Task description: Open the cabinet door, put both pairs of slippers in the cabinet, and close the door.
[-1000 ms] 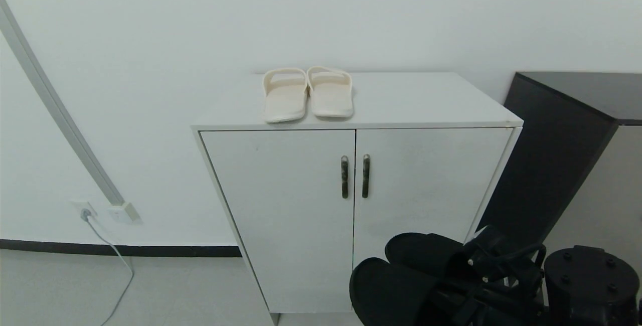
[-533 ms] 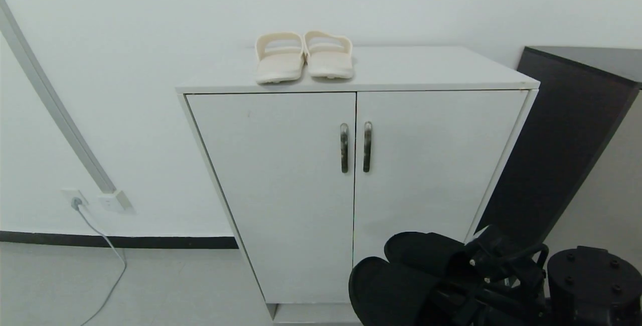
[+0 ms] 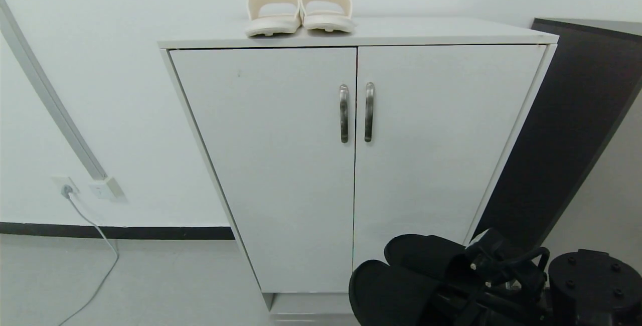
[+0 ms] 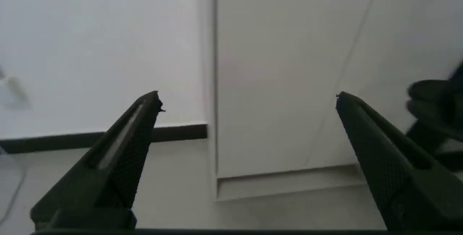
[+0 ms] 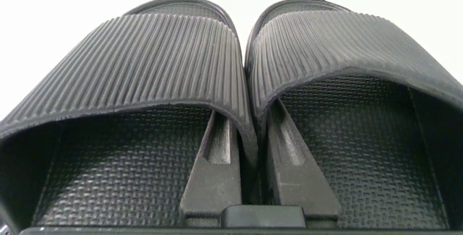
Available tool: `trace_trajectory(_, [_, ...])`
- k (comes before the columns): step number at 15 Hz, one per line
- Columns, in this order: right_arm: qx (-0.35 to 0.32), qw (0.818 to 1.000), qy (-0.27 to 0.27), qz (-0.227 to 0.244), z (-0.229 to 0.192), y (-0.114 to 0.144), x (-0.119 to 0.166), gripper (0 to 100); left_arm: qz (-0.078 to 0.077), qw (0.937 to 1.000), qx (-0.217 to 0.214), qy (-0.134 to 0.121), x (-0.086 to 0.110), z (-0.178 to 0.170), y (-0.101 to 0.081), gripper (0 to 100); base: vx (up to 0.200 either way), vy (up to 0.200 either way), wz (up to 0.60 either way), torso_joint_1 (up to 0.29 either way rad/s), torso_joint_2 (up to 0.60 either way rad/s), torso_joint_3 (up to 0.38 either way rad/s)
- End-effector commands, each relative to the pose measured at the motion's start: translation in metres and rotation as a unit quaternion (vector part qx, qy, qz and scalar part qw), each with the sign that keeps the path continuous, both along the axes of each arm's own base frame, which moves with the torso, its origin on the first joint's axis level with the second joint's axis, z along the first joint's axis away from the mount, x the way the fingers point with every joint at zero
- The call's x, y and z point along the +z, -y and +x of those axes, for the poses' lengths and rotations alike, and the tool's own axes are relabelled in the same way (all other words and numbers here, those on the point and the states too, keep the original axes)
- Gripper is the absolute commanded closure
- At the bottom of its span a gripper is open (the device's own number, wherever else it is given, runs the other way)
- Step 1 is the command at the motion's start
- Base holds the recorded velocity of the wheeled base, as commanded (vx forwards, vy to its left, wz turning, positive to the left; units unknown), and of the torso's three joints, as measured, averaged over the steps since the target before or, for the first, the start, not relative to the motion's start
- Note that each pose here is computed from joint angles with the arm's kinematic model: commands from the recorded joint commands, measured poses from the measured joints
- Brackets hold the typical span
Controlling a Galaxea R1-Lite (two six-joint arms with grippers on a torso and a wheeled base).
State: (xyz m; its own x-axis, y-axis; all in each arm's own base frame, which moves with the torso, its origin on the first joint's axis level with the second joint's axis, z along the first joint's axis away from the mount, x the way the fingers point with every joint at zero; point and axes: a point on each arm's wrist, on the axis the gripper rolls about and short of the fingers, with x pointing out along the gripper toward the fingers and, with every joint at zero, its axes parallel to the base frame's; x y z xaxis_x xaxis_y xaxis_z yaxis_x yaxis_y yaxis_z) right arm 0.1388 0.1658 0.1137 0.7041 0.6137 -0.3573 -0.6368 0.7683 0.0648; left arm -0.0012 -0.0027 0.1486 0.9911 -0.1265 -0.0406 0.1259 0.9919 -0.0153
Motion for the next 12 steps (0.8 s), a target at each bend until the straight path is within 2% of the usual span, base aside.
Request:
trace_trajectory(1, [0.000, 1.000, 0.000, 0.000, 0.000, 0.000, 0.000, 100, -0.002, 0.9940, -0.093, -0.057, 0.025, 0.054, 0.005, 0, 0.000, 0.000, 0.00, -0.007, 0.11, 0.095])
trace_trajectory(2, [0.000, 1.000, 0.000, 0.000, 0.000, 0.000, 0.000, 100, 0.008, 0.9895, -0.131, -0.061, 0.033, 0.066, 0.008, 0, 0.000, 0.000, 0.00, -0.007, 0.06, 0.046])
trace_trajectory(4, [0.000, 1.000, -0.001, -0.001, 0.000, 0.000, -0.001, 100, 0.007, 0.9772, -0.201, -0.067, 0.051, 0.091, 0.022, 0, 0.000, 0.000, 0.00, 0.000, 0.00, 0.000])
trace_trajectory(6, [-0.002, 1.000, 0.000, 0.000, 0.001, -0.001, 0.000, 100, -0.007, 0.9669, -0.249, -0.057, 0.070, 0.117, 0.041, 0, 0.000, 0.000, 0.00, 0.000, 0.00, 0.000])
trace_trajectory(9, [-0.002, 1.000, -0.002, 0.001, 0.002, -0.001, 0.000, 100, -0.048, 0.9524, -0.294, -0.064, 0.097, 0.151, 0.072, 0, 0.000, 0.000, 0.00, 0.000, 0.00, 0.000])
trace_trajectory(10, [-0.003, 1.000, -0.002, 0.002, 0.002, -0.002, 0.000, 100, -0.054, 0.9464, -0.312, -0.064, 0.105, 0.159, 0.084, 0, 0.000, 0.000, 0.00, 0.000, 0.00, 0.000])
trace_trajectory(12, [-0.004, 1.000, -0.004, 0.001, 0.004, -0.002, -0.001, 100, -0.055, 0.9338, -0.348, -0.063, 0.115, 0.172, 0.106, 0, 0.000, 0.000, 0.00, 0.000, 0.00, 0.000])
